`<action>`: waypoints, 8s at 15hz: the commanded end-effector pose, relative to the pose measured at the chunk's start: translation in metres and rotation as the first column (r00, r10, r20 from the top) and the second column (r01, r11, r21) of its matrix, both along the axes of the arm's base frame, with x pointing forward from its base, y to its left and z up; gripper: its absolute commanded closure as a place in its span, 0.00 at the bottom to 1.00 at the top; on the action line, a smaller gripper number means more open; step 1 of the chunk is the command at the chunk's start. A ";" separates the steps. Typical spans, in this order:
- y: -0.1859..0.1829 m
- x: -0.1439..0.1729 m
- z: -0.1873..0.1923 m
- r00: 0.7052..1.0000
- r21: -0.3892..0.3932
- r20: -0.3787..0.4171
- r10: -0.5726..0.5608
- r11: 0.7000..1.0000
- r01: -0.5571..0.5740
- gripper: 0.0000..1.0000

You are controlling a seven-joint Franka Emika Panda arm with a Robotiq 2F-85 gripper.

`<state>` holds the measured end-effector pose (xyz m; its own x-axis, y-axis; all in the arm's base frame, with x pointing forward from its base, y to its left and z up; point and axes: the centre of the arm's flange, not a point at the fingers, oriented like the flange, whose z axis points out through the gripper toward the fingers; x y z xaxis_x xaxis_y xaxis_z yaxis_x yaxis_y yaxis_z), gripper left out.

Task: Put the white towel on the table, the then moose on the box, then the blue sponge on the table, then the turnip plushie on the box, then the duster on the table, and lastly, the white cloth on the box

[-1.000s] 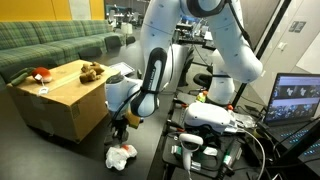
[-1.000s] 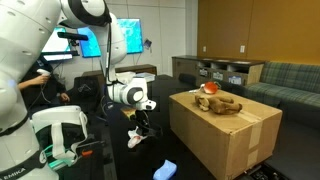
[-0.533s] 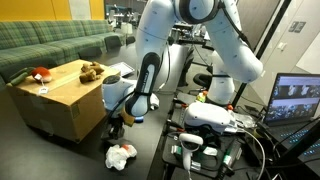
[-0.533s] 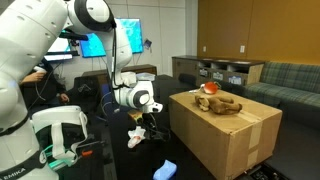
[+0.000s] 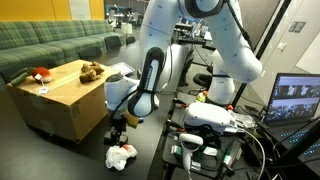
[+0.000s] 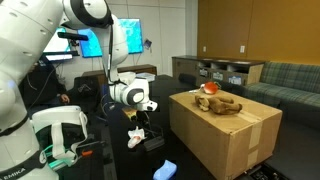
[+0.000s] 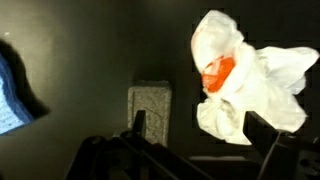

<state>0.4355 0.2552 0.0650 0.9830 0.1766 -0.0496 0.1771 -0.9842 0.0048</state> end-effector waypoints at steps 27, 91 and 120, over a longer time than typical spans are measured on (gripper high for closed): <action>0.046 -0.032 -0.074 0.999 0.093 0.047 0.023 0.995 -0.028 0.16; 0.002 0.276 0.245 0.833 -0.101 0.416 -0.364 0.892 0.440 0.00; -0.175 -0.001 0.343 0.958 0.301 -0.046 -0.282 0.911 0.282 0.00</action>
